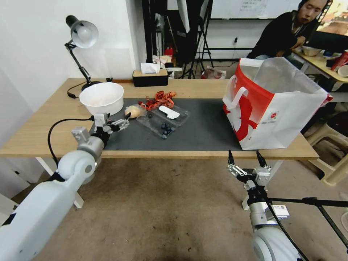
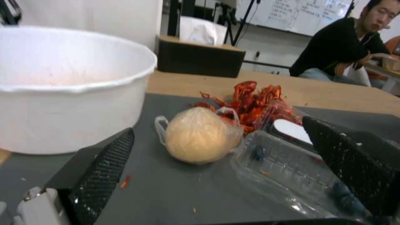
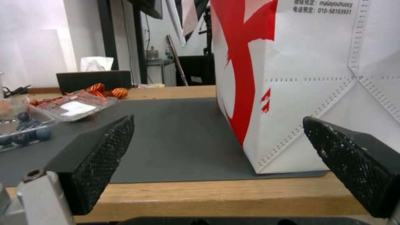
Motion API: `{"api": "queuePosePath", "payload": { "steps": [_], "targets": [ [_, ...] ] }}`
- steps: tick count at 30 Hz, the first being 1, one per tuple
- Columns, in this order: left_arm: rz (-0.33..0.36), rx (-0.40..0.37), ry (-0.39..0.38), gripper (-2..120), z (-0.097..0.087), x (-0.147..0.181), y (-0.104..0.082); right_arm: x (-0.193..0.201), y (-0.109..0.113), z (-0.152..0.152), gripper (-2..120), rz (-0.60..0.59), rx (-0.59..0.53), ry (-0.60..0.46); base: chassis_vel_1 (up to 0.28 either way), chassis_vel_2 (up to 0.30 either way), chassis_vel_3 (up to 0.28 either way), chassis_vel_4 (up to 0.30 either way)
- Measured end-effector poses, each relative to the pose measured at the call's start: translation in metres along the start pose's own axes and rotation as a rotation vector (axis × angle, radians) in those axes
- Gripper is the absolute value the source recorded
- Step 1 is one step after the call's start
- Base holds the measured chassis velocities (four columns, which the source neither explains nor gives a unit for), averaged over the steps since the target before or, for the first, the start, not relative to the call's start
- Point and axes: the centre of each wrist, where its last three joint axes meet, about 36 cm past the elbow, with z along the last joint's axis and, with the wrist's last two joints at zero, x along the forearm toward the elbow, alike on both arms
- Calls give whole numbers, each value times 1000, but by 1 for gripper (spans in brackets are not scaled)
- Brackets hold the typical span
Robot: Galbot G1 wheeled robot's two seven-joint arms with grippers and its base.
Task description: Pick up the trash from the table and place it into the takeout bag.
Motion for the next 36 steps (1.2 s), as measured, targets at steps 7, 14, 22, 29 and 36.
{"api": "queuePosePath", "payload": {
  "steps": [7, 14, 22, 29, 36],
  "targets": [
    [-21, 58, 78, 100, -5, -29, -1, 0, 0, 0, 100, 5, 1, 0, 0, 0, 0, 0],
    [-27, 81, 117, 100, -3, -53, -2, 0, -2, 0, 100, 12, 6, 0, 0, 0, 0, 0],
    [-25, 85, 136, 99, -2, -70, -6, -1, -2, 0, 100, 14, 6, -2, 0, 0, 0, 0],
    [-42, 67, 149, 97, -1, -92, -5, -1, -3, 0, 100, 19, 8, -1, 0, 0, 0, 0],
    [-51, 55, 165, 86, 2, -103, -3, 0, -4, 0, 100, 23, 9, -1, 0, 0, 0, 0]
  ]
}}
